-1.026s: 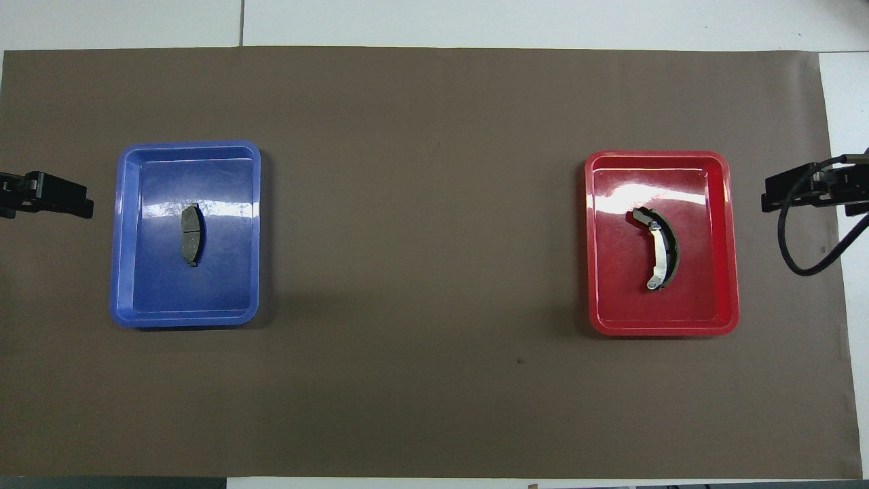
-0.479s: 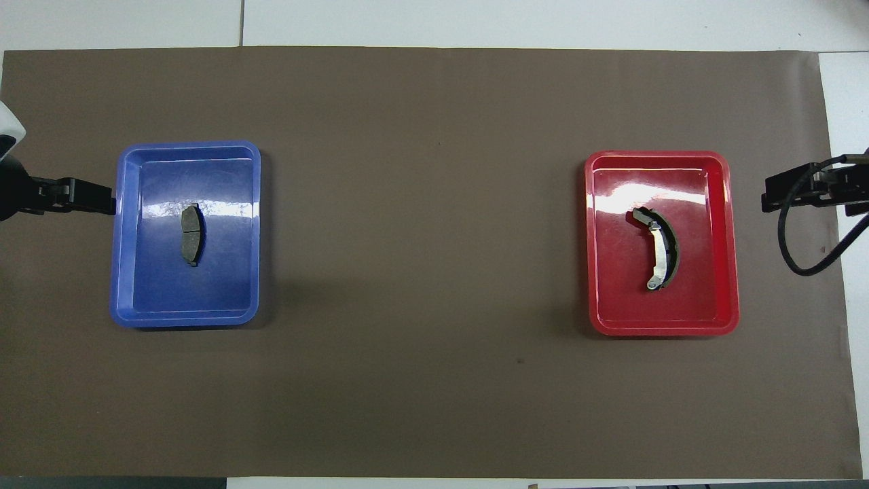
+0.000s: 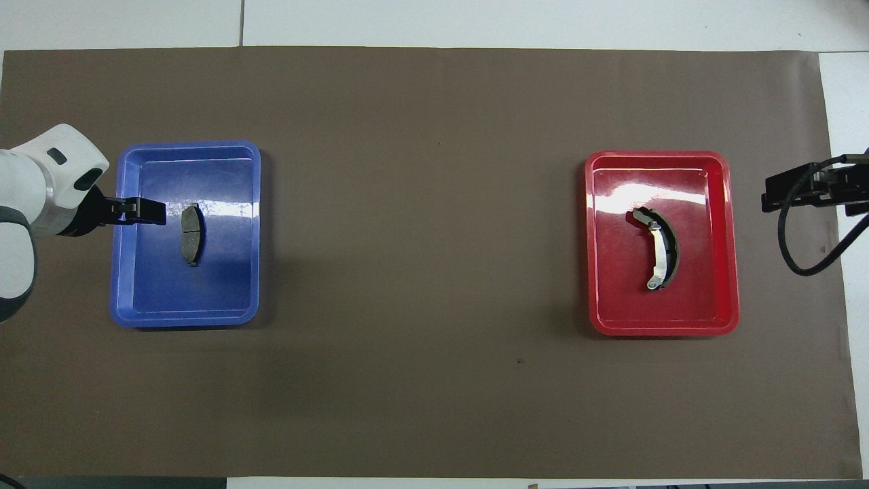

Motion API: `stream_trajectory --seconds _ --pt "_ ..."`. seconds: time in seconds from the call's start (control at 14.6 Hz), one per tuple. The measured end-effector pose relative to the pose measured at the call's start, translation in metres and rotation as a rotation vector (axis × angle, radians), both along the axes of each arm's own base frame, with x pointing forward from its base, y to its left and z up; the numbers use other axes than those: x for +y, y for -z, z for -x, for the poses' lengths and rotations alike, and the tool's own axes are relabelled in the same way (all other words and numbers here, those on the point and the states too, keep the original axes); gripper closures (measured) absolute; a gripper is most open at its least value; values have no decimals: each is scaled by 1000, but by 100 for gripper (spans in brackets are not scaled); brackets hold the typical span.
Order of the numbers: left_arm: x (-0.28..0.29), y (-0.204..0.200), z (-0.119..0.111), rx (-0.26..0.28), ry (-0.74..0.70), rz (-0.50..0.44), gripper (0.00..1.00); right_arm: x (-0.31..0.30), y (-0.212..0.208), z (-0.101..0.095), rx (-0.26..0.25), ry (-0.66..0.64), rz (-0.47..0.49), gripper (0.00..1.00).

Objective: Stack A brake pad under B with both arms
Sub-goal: 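Reach the left gripper into the blue tray and grasp the flat pad, then lift the flat brake pad out of the blue tray with the left gripper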

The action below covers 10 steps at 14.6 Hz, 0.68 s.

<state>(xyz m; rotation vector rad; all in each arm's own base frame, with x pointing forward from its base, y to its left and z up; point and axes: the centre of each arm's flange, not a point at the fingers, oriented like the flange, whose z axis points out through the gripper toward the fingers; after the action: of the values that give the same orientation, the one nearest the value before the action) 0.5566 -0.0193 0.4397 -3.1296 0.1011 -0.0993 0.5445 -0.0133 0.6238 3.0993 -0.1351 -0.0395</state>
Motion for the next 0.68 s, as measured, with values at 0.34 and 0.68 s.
stream_trajectory --seconds 0.34,0.68 --pt "-10 96 -5 -23 11 5 3 0 0 0 0 0 0 0" --pt "-8 131 7 11 7 4 3 0 0 0 0 0 0 0"
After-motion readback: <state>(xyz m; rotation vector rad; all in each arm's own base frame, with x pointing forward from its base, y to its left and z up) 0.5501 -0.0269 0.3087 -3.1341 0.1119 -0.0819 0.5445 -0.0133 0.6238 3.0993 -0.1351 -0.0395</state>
